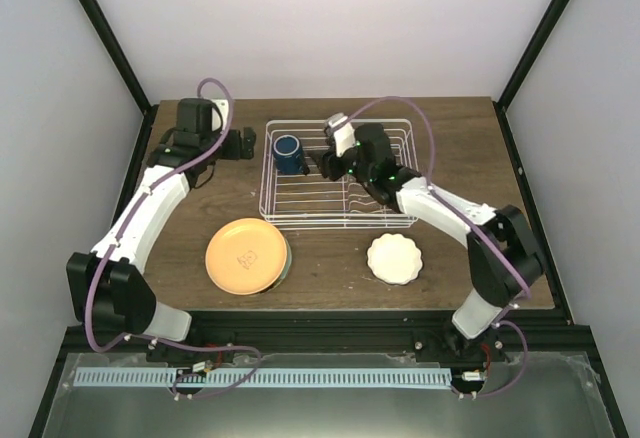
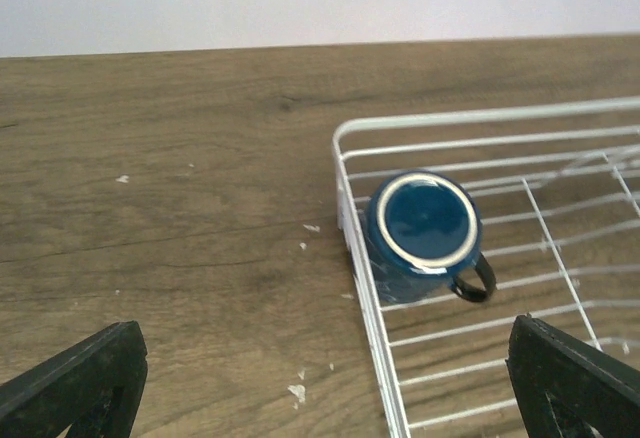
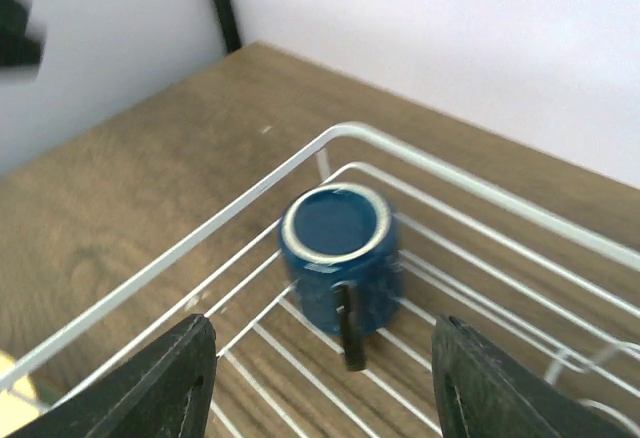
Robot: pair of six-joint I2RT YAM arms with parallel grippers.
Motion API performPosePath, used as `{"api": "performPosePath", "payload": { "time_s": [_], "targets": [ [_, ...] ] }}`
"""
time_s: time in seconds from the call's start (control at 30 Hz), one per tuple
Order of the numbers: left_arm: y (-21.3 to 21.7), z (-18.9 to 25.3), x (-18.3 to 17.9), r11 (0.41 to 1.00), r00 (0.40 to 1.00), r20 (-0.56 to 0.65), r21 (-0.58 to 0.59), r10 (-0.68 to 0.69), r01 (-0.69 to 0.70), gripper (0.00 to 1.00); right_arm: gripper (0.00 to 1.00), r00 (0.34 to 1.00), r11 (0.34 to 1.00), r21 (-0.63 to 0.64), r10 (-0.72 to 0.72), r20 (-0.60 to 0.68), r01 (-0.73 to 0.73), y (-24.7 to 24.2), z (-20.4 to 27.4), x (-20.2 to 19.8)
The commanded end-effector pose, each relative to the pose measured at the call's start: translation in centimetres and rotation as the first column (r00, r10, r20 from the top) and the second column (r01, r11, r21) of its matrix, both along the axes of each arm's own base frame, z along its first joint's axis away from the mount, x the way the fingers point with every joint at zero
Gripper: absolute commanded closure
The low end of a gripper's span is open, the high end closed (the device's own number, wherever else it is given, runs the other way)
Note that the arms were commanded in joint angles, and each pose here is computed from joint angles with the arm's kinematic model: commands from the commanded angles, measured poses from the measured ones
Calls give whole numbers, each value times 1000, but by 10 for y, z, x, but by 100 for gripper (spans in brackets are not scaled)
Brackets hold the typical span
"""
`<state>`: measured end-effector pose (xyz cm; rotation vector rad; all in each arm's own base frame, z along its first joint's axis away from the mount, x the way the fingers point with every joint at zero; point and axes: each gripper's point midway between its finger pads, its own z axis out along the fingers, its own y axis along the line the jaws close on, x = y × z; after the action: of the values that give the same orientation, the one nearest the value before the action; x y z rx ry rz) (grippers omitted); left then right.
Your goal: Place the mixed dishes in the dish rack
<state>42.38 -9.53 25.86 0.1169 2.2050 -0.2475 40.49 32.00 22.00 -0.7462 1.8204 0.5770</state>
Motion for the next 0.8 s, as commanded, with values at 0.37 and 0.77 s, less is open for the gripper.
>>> {"api": "performPosePath", "payload": {
  "time_s": [0.37, 0.77],
  "targets": [
    [-150, -23, -81, 881, 879, -148, 75, -453, 466, 0, 39, 570, 630, 12, -693, -441, 776, -254, 29, 104],
    [-267, -55, -179, 626, 602, -290, 12, -744, 780, 0, 37, 426, 496, -41, -782, -456, 867, -353, 29, 100]
  ]
}}
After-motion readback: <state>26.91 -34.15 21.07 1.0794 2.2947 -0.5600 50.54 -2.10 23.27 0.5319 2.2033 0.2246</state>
